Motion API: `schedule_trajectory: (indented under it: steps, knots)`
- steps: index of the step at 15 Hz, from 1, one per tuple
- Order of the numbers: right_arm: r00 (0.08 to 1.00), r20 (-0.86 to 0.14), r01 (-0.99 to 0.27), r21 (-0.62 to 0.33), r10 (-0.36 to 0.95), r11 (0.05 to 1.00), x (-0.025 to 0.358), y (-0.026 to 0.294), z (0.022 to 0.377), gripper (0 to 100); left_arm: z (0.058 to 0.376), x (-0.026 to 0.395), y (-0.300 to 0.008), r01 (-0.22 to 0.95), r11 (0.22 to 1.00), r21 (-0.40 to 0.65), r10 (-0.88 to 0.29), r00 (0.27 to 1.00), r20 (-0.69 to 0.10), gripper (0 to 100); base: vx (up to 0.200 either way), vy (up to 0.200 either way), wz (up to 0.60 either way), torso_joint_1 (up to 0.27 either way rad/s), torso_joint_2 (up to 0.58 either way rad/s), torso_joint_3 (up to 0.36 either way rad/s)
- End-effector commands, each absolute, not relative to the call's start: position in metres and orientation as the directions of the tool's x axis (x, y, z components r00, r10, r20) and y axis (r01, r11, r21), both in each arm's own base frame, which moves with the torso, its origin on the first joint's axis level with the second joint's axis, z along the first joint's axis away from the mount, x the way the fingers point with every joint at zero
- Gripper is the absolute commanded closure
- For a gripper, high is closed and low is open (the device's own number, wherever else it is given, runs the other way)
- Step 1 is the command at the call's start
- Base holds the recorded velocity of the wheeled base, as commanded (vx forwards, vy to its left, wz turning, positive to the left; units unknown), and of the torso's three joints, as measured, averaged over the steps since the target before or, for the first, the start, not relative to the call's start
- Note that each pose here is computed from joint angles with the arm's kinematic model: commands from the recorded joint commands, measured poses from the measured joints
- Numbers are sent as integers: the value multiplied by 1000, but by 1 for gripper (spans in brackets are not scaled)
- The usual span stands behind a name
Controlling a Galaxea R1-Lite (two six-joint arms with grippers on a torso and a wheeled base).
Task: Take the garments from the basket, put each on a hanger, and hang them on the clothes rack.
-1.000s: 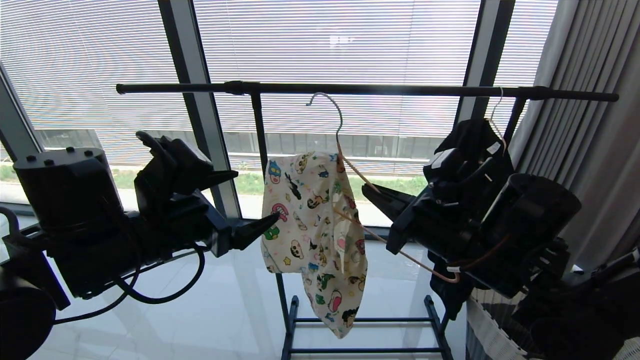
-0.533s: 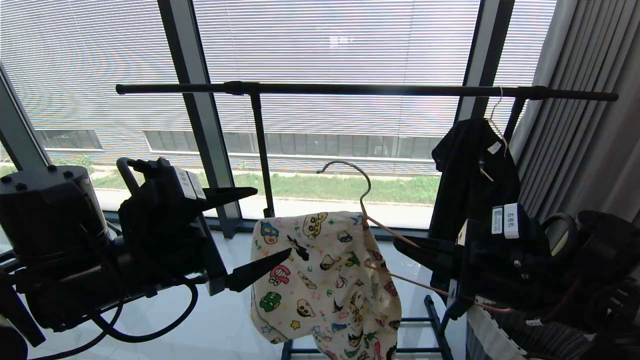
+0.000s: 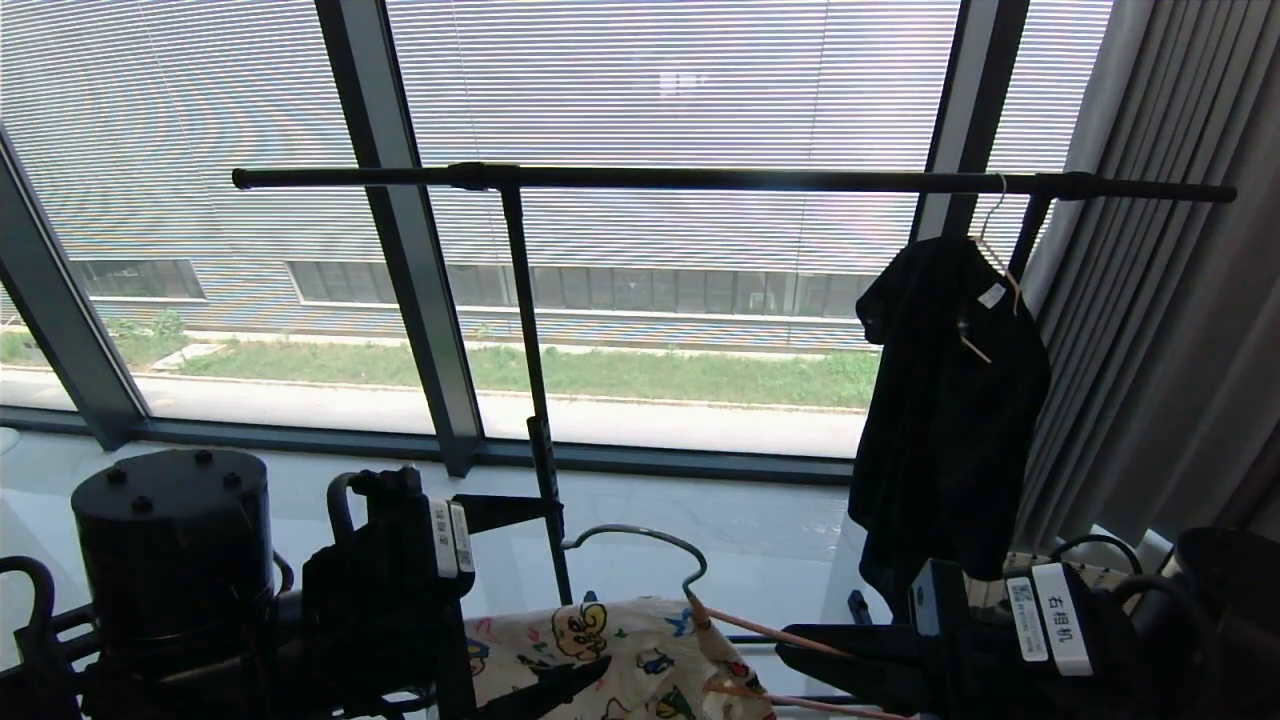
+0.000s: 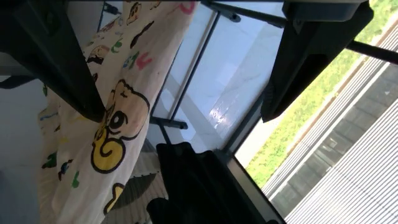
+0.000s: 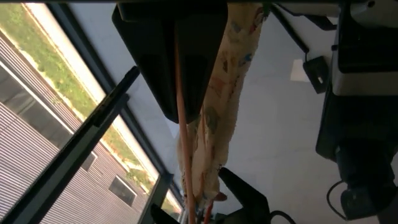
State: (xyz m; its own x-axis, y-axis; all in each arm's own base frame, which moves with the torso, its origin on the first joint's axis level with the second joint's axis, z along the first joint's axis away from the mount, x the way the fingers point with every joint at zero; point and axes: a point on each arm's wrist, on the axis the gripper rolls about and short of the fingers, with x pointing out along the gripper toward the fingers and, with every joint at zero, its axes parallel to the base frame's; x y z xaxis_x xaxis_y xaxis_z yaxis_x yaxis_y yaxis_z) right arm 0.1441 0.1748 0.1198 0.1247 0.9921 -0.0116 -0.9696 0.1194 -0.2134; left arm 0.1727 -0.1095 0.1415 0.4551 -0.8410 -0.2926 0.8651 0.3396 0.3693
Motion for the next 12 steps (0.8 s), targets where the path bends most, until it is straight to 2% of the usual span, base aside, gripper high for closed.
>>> schedule_trajectory:
  steps: [1, 3, 6, 7, 11, 12]
  knots:
    - [89, -20, -974, -213, 996, 82, 137, 179, 118, 100, 128, 168, -116, 896, 292, 334, -849, 403, -341, 0, 0, 0, 0, 0, 0, 0]
    - [72, -17, -974, -217, 997, 66, 134, 181, 118, 100, 120, 164, -122, 915, 256, 311, -855, 365, -369, 0, 0, 0, 0, 0, 0, 0]
    - [64, -11, -971, -231, 998, 60, 131, 182, 120, 100, 117, 166, -124, 920, 251, 300, -851, 358, -384, 0, 0, 0, 0, 0, 0, 0]
    - [58, -10, -971, -235, 998, 54, 130, 182, 120, 100, 117, 166, -124, 920, 250, 302, -852, 357, -382, 100, 0, 0, 0, 0, 0, 0]
    - [46, -14, -966, -256, 999, 41, 127, 183, 120, 100, 119, 166, -124, 918, 251, 306, -855, 359, -374, 100, 0, 0, 0, 0, 0, 0]
    - [46, -16, -965, -260, 999, 40, 127, 183, 119, 0, 119, 166, -124, 918, 251, 306, -855, 359, -374, 100, 0, 0, 0, 0, 0, 0]
